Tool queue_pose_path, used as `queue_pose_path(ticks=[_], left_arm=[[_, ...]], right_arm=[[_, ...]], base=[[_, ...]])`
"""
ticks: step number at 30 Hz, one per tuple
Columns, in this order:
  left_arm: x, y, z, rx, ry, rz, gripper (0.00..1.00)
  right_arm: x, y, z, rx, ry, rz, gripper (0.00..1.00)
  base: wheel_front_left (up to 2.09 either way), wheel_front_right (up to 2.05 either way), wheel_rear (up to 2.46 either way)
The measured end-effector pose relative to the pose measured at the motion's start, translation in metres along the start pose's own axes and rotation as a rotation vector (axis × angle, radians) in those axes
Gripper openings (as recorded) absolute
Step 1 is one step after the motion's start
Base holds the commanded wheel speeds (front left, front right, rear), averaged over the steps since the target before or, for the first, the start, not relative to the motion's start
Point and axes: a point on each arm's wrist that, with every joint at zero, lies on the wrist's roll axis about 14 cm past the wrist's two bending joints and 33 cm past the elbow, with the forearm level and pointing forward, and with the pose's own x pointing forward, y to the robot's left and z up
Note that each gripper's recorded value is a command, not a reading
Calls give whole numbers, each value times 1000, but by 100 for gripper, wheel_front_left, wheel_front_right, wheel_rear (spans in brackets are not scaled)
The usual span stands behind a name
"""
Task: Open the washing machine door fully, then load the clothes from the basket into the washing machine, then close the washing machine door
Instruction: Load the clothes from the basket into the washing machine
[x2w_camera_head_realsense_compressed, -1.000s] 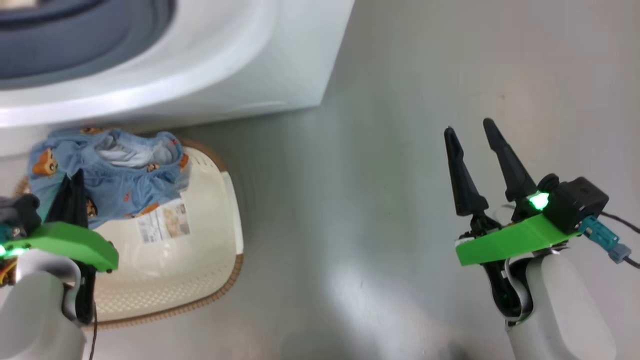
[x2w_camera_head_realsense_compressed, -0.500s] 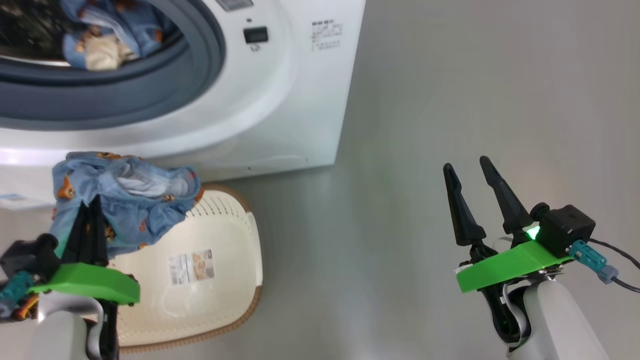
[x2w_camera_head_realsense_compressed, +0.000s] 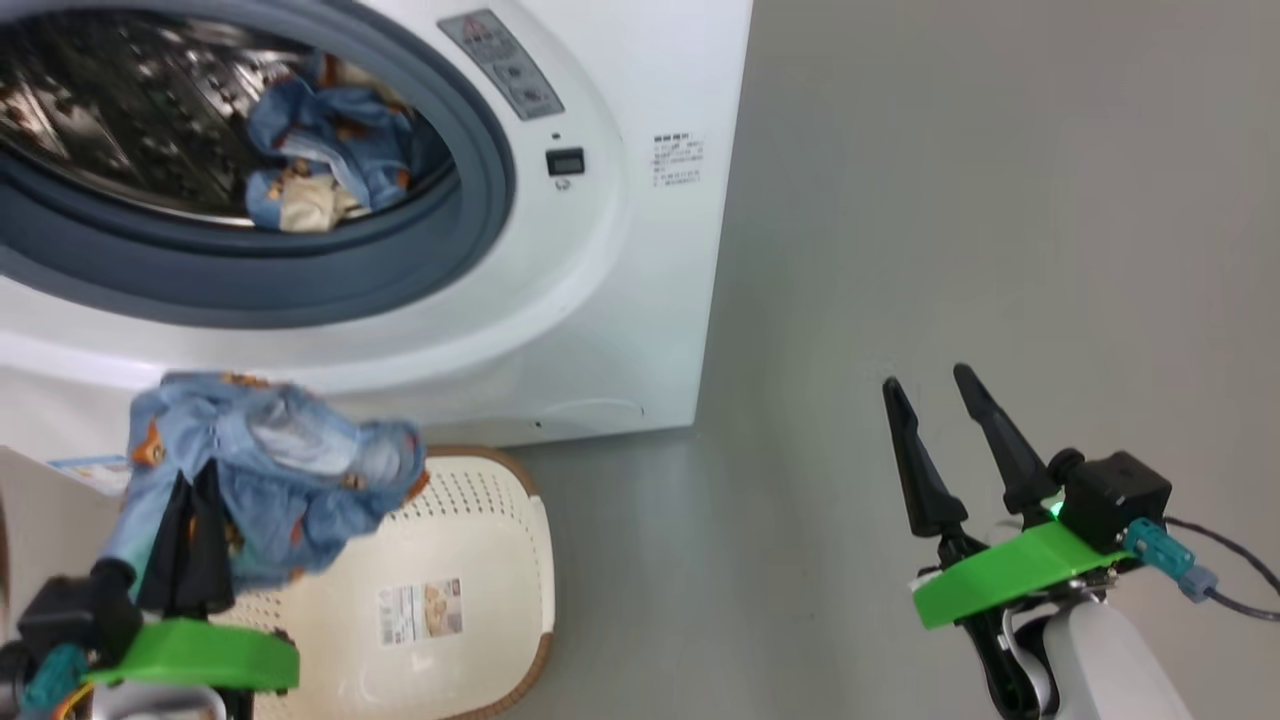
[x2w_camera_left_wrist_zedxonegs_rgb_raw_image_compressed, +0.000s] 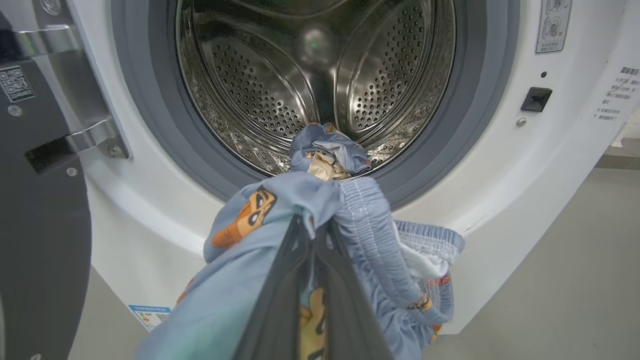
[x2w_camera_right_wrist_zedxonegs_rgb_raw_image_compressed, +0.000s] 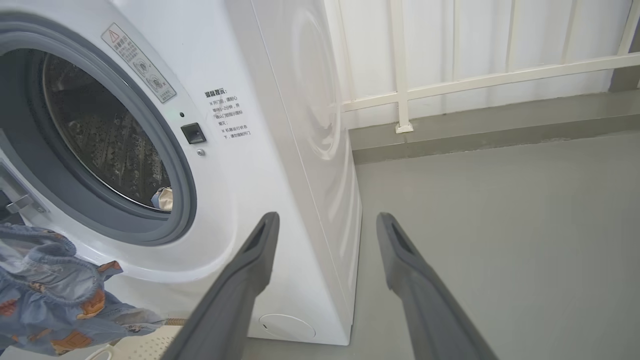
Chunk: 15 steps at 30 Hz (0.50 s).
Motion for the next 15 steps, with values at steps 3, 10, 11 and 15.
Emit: queue_pose_path(ticks=[3,10,11,15], left_arm=[[-7,0,7,-2,-20,1,0],[-30,4,23,-5,-69,26,0],[-34,4,24,-8,-72,29,0],[-43,2,29,-6,-86,23,0]], right_arm=[[-4,1,3,-5,-5,-1,100],[-16,3,20,-36,-41,-1,100],[-19,3,21,-37,-43,-1,100],[-23,5,32,-52,-70,2,100]], base=[[0,0,0],[0,0,0],[0,0,0],[0,0,0]])
